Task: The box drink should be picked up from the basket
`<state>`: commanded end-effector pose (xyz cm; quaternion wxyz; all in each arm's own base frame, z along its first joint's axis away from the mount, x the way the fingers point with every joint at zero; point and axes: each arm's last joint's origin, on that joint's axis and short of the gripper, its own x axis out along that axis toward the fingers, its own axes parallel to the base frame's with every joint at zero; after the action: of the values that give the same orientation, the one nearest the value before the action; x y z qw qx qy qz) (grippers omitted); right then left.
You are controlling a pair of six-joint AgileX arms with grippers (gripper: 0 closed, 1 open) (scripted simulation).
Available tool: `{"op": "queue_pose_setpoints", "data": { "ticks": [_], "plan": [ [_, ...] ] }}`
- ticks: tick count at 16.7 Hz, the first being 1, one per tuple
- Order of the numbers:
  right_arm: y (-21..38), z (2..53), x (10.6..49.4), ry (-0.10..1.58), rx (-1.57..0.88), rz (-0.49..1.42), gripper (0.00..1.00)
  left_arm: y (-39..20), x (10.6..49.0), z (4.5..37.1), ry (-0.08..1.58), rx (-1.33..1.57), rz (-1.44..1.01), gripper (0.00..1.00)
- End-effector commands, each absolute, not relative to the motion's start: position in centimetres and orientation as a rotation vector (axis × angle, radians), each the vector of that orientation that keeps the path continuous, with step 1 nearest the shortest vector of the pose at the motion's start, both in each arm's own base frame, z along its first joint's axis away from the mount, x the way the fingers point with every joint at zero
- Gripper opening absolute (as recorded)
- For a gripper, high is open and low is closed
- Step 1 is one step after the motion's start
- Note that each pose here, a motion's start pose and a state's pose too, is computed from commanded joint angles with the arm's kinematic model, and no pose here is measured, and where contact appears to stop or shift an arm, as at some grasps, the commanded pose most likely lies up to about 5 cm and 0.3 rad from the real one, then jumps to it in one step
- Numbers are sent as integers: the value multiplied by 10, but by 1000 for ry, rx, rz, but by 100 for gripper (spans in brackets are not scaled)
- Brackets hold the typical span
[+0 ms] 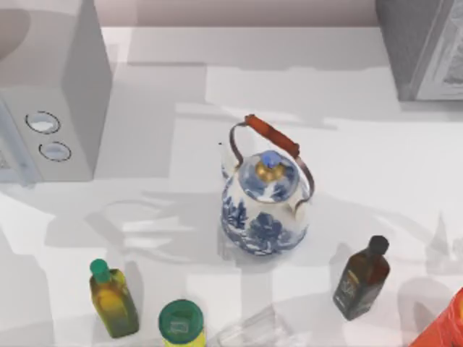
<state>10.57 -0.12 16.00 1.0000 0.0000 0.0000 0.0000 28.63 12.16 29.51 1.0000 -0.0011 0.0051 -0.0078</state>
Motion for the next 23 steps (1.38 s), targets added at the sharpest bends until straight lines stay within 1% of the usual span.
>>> {"op": "queue_pose_setpoints", "data": {
  "ticks": [1,2,5,14,19,23],
  "plan": [
    [-1,160,106,0,0,0,100,122,286,295,10,-2,-16,100],
    [-1,160,106,0,0,0,100,119,285,302,-12,11,-18,100],
    [-1,160,106,0,0,0,100,121,291,297,7,-1,-16,100],
    [-1,160,106,0,0,0,100,121,334,295,10,-2,-16,100],
    [-1,160,106,0,0,0,100,121,336,295,10,-2,-16,100],
    [-1,160,106,0,0,0,100,121,336,295,10,-2,-16,70]
  ]
}}
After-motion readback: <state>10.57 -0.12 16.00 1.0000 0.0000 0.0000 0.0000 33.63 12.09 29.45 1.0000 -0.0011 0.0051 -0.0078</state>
